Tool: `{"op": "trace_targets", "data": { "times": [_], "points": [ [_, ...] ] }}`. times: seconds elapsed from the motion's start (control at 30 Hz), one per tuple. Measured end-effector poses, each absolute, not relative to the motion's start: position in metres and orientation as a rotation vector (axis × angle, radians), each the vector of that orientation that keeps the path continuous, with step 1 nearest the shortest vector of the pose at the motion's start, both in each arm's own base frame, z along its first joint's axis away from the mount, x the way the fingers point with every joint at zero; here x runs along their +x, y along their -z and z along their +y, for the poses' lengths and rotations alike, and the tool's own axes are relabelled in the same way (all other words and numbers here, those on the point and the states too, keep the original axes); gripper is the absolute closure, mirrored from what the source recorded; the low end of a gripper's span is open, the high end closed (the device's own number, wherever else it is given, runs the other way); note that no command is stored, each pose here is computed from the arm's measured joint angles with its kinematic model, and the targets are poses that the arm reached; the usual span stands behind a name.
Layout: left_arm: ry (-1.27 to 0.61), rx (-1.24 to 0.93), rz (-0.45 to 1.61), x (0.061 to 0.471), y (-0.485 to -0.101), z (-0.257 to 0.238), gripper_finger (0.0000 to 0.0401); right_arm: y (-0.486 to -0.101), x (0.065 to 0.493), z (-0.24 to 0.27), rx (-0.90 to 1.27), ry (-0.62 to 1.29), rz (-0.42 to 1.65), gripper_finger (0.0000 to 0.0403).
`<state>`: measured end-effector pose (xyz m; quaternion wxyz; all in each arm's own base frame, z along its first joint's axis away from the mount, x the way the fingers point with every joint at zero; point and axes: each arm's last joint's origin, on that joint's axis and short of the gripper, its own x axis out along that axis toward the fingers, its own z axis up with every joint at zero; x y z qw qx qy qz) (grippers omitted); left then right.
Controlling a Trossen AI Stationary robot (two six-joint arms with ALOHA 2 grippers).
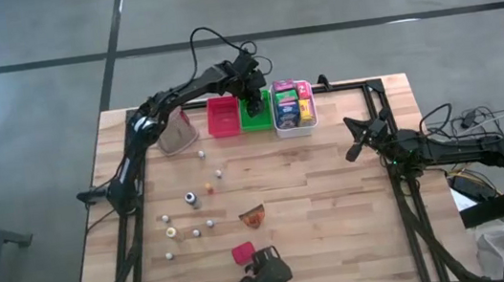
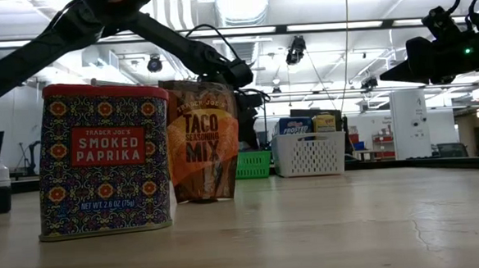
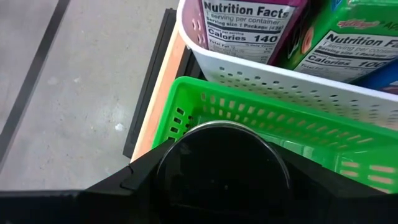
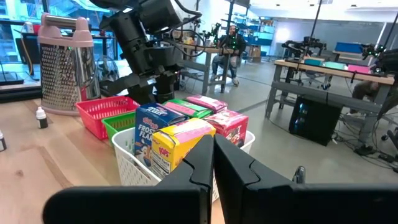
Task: Pick & Place Kitchen Items
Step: Put the purple seasoning bottle into the green bin
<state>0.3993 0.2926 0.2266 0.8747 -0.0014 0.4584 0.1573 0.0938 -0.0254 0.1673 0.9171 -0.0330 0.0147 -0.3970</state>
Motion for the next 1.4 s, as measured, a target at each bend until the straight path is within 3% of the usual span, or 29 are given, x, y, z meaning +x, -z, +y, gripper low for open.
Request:
{"op": "trace_targets", "data": {
  "times": [0.97, 1.4],
  "points": [
    [-0.327, 0.023, 0.964, 0.3992, -0.2264, 0.2930, 0.0157, -0.1674, 0.0938, -0.0254, -0.068, 0.817, 0.030, 0.0394],
    [-0.334, 0.031, 0.960, 0.3995, -0.2268, 0.2936, 0.0097, -0.1674, 0.0938, -0.0254, -0.068, 0.816, 0.030, 0.0394]
  ]
}}
